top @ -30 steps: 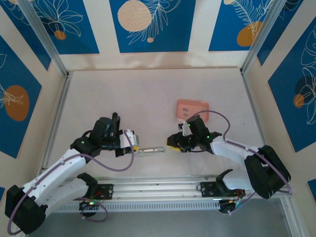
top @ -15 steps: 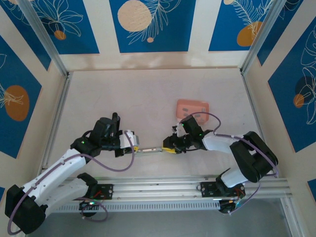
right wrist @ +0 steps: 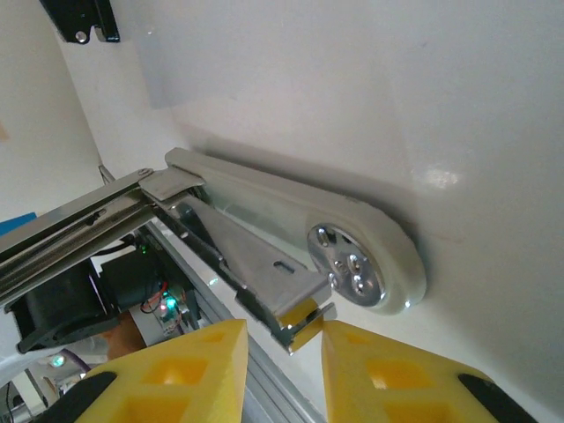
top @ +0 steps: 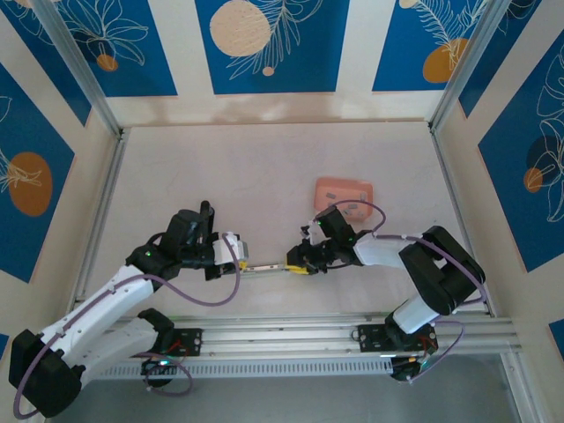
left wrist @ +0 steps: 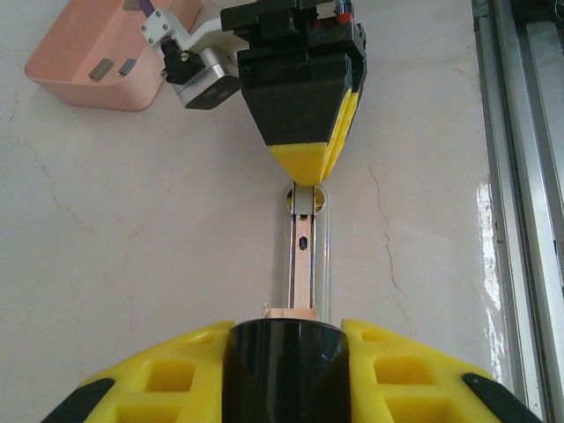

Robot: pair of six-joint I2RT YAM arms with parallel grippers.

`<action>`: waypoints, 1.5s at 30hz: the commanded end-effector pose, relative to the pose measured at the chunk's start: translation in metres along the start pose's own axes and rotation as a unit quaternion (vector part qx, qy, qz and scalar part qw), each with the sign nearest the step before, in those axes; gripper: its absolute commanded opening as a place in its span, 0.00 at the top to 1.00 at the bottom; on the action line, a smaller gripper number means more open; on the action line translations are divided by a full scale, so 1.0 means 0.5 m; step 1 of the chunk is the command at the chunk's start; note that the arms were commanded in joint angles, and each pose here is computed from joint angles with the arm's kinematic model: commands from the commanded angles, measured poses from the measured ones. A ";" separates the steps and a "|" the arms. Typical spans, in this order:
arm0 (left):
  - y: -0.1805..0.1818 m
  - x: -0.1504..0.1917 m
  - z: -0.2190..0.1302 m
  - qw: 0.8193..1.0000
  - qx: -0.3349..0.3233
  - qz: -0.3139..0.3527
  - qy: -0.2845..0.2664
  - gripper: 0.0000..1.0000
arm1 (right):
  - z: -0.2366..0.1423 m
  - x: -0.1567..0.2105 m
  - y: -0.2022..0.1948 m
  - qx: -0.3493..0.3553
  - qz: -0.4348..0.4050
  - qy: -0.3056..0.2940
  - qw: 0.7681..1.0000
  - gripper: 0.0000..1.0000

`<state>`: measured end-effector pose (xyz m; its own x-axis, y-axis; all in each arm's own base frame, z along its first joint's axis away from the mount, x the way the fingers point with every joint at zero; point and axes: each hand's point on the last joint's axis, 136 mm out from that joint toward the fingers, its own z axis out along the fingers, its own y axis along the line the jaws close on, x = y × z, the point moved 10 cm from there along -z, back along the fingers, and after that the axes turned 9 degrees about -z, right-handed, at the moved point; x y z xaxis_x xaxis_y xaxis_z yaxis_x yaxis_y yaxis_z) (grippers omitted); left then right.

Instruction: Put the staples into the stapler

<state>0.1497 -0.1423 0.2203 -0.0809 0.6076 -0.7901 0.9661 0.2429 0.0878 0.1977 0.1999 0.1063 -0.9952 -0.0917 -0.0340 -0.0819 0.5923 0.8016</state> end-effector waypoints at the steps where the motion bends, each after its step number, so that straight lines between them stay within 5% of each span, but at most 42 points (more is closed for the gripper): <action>1: 0.002 -0.027 -0.010 0.999 -0.003 0.031 -0.020 0.80 | 0.005 -0.010 0.009 -0.008 -0.006 0.003 1.000 0.72; 19: 0.010 -0.038 0.013 1.000 0.005 0.024 0.000 0.80 | 0.029 -0.012 -0.023 0.005 0.010 0.016 1.000 0.76; 33: 0.013 -0.121 0.150 0.997 0.058 0.050 0.029 0.82 | 0.037 -0.009 -0.028 -0.012 0.000 0.016 1.000 0.77; 45: 0.024 -0.108 0.239 0.993 0.076 0.016 0.090 0.83 | 0.008 0.001 -0.039 -0.027 -0.008 -0.006 1.000 0.72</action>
<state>0.1921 -0.2481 0.1813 -0.1043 0.7835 -0.6125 0.9911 0.1328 0.0011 0.2048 0.2010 0.0913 -0.9930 -0.1026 -0.0585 -0.1046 0.5333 0.8394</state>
